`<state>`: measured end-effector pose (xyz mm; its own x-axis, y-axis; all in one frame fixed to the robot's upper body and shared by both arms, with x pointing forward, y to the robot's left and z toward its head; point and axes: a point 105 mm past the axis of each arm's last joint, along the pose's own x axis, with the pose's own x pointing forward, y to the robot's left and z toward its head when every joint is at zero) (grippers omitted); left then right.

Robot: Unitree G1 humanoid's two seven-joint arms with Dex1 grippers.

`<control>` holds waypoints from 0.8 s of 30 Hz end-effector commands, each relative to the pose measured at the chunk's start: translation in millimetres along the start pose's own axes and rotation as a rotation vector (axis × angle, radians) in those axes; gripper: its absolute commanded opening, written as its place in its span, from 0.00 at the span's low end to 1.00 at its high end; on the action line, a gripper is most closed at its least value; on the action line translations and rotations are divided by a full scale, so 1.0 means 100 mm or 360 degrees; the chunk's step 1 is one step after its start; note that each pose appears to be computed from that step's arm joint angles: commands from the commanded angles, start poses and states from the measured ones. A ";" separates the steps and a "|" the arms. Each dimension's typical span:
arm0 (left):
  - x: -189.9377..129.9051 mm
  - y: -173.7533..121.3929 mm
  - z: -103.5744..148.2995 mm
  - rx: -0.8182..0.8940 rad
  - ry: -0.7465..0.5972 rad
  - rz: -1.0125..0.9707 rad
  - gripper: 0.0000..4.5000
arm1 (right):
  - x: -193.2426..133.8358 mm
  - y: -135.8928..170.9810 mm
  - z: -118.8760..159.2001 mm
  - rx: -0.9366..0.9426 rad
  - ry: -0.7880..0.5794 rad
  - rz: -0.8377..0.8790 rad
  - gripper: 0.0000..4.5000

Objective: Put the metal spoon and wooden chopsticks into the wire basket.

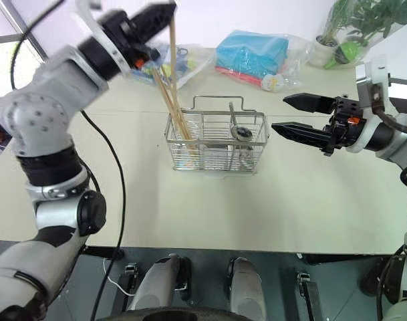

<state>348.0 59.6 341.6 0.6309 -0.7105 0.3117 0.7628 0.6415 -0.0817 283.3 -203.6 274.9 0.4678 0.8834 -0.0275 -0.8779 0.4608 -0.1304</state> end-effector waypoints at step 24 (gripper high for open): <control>-1.33 0.22 0.36 0.0616 0.0632 -0.0390 0.99 | -0.29 -0.24 -0.02 -0.0042 0.0095 -0.0083 0.91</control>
<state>287.9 182.0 331.3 0.5731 -0.8165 -0.0695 0.7976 0.5364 0.2758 294.9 -237.9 268.1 0.5310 0.8433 -0.0825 -0.8457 0.5212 -0.1148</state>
